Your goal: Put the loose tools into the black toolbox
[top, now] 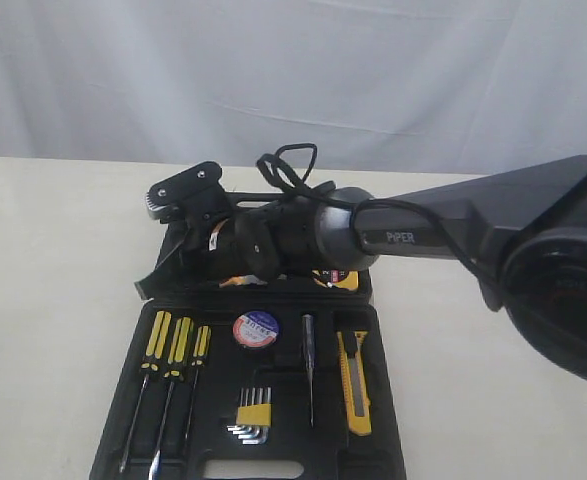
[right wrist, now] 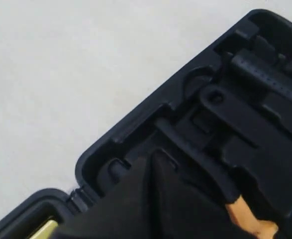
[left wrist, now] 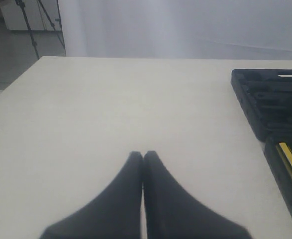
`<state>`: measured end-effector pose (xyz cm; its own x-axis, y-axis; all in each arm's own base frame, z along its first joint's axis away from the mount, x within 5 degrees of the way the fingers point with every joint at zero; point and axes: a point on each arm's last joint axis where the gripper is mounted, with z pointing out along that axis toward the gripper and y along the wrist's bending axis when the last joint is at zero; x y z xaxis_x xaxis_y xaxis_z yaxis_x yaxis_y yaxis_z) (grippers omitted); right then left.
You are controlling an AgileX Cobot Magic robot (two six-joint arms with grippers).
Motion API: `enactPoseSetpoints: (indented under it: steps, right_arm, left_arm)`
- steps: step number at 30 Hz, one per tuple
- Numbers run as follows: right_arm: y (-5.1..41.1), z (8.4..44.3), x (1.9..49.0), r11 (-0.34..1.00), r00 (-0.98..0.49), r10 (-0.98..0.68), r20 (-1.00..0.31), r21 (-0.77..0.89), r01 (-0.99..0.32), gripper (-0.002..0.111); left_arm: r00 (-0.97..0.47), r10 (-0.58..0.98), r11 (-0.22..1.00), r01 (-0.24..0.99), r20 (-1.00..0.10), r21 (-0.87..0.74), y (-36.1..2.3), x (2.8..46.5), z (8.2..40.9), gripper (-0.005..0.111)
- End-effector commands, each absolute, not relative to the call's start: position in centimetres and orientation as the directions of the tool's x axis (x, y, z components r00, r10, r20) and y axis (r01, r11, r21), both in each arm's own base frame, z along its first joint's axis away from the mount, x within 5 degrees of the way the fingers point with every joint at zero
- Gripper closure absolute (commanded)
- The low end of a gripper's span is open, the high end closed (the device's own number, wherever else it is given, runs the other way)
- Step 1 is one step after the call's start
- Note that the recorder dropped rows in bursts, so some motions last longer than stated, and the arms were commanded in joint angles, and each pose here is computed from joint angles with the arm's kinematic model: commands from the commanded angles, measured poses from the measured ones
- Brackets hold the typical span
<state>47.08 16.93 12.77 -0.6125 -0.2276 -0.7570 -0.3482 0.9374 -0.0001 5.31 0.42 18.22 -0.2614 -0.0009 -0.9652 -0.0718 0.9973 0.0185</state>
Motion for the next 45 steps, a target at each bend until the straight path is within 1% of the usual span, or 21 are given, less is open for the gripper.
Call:
enactPoseSetpoints:
  steps: [1, 8, 12, 19, 24, 27, 29, 30, 32, 36, 38, 39, 40, 42, 45]
  right_arm:
    - [16.2, 12.0, 47.0, 0.929, -0.632, -0.280, -0.722, -0.039, -0.367, 0.109]
    - [15.2, 9.1, 47.1, 0.935, -0.681, -0.282, -0.676, -0.036, -0.352, 0.109]
    - [15.2, 9.2, 47.2, 0.933, -0.672, -0.291, -0.681, -0.045, -0.358, 0.109]
    - [15.3, 12.0, 47.4, 0.934, -0.623, -0.275, -0.732, -0.049, -0.354, 0.109]
    - [15.2, 14.3, 47.1, 0.934, -0.620, -0.274, -0.735, -0.048, -0.355, 0.109]
    - [15.1, 15.7, 46.6, 0.920, -0.622, -0.319, -0.715, -0.078, -0.383, 0.109]
    - [15.1, 17.2, 45.8, 0.901, -0.633, -0.379, -0.676, -0.113, -0.419, 0.109]
    - [15.2, 18.3, 45.0, 0.881, -0.640, -0.434, -0.634, -0.147, -0.450, 0.109]
    - [15.3, 19.9, 43.6, 0.844, -0.622, -0.513, -0.592, -0.214, -0.492, 0.109]
    - [16.1, 23.7, 38.5, 0.791, -0.551, -0.600, -0.580, -0.322, -0.521, 0.109]
    - [16.9, 26.4, 35.6, 0.768, -0.486, -0.632, -0.603, -0.401, -0.500, 0.109]
    - [16.8, 27.5, 34.5, 0.771, -0.492, -0.632, -0.599, -0.425, -0.475, 0.109]
    - [17.2, 29.1, 32.6, 0.752, -0.495, -0.659, -0.567, -0.475, -0.458, 0.109]
    - [17.5, 31.2, 29.2, 0.694, -0.506, -0.716, -0.482, -0.573, -0.437, 0.109]
    - [19.1, 33.5, 23.9, 0.642, -0.430, -0.762, -0.484, -0.654, -0.400, 0.109]
  left_arm:
    - [-0.252, -0.010, 0.998, -0.067, -0.968, 0.007, 0.4, 5.3, 18.2, 0.107]
    - [-0.252, -0.010, 0.998, -0.067, -0.968, 0.007, 0.4, 5.3, 18.2, 0.107]
    - [-0.252, -0.010, 0.998, -0.067, -0.968, 0.007, 0.4, 5.3, 18.2, 0.107]
    - [-0.252, -0.010, 0.998, -0.067, -0.968, 0.007, 0.4, 5.3, 18.2, 0.107]
    - [-0.252, -0.010, 0.998, -0.067, -0.968, 0.007, 0.4, 5.3, 18.2, 0.107]
    - [-0.252, -0.010, 0.998, -0.067, -0.968, 0.007, 0.4, 5.3, 18.2, 0.107]
    - [-0.252, -0.010, 0.998, -0.067, -0.968, 0.007, 0.4, 5.3, 18.2, 0.107]
    - [-0.252, -0.010, 0.998, -0.067, -0.968, 0.007, 0.4, 5.3, 18.2, 0.107]
    - [-0.252, -0.010, 0.998, -0.067, -0.968, 0.007, 0.4, 5.3, 18.2, 0.107]
    - [-0.252, -0.010, 0.998, -0.067, -0.968, 0.007, 0.4, 5.3, 18.2, 0.107]
    - [-0.252, -0.010, 0.998, -0.067, -0.968, 0.007, 0.4, 5.3, 18.2, 0.107]
    - [-0.252, -0.010, 0.998, -0.067, -0.968, 0.007, 0.4, 5.3, 18.2, 0.107]
    - [-0.252, -0.010, 0.998, -0.067, -0.968, 0.007, 0.4, 5.3, 18.2, 0.107]
    - [-0.252, -0.010, 0.998, -0.067, -0.968, 0.007, 0.4, 5.3, 18.2, 0.107]
    - [-0.252, -0.010, 0.998, -0.067, -0.968, 0.007, 0.4, 5.3, 18.2, 0.107]
